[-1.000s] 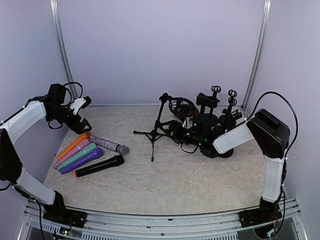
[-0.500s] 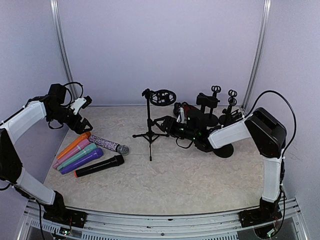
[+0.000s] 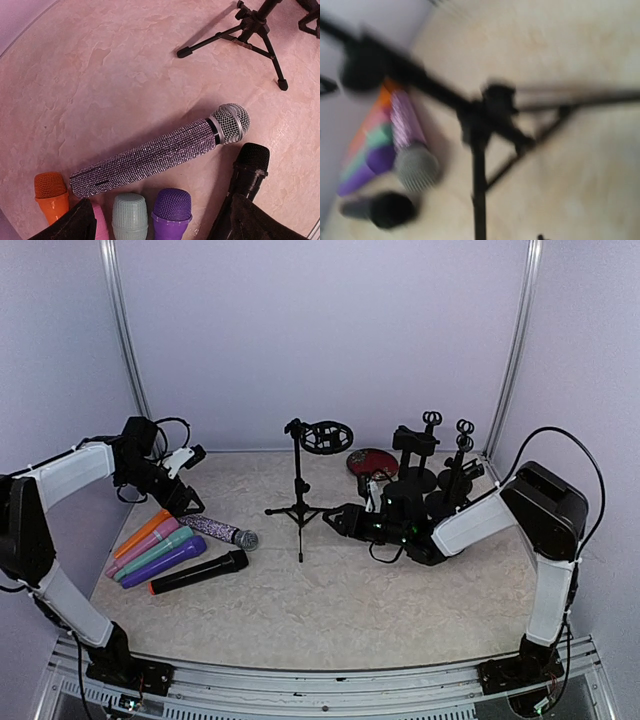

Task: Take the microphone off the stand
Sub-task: Move the microphone stand to the center of the board, then unscrew the knob on the stand of the microphone stand.

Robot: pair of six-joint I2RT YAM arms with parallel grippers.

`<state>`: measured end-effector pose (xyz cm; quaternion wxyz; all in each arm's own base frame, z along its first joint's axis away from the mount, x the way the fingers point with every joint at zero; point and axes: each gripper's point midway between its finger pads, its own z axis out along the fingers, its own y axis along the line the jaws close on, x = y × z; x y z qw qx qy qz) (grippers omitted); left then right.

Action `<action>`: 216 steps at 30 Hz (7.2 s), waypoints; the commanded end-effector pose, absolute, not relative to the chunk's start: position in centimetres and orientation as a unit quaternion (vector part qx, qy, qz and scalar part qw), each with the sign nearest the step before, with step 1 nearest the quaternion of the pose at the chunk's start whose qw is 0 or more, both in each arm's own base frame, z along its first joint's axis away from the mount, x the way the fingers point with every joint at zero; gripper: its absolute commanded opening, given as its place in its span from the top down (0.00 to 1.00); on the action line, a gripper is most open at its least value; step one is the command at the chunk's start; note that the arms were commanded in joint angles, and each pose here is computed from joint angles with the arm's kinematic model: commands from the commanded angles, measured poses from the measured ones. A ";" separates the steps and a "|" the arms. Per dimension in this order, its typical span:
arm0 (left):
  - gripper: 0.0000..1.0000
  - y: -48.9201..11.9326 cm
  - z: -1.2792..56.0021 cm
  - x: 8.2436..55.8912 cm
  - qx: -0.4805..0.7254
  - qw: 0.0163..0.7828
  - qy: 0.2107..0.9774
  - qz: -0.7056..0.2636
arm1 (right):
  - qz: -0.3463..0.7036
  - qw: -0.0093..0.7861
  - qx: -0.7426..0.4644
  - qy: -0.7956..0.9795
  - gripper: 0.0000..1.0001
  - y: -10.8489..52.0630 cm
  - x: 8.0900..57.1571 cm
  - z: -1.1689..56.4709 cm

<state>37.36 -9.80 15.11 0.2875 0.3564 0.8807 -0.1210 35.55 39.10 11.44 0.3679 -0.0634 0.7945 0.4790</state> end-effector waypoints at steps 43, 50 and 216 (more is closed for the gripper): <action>0.07 -10.5 19.4 33.7 0.354 0.288 0.875 -0.163 | 0.409 0.385 -0.182 0.807 0.53 44.3 30.0 10.1; 0.07 -10.9 19.7 33.2 0.354 0.297 0.870 -0.170 | 0.336 0.352 -0.159 0.859 0.74 40.8 30.5 5.4; 0.12 -13.0 16.5 34.8 0.441 0.278 0.838 -0.160 | 0.565 0.277 -0.051 0.775 1.00 47.1 42.6 13.6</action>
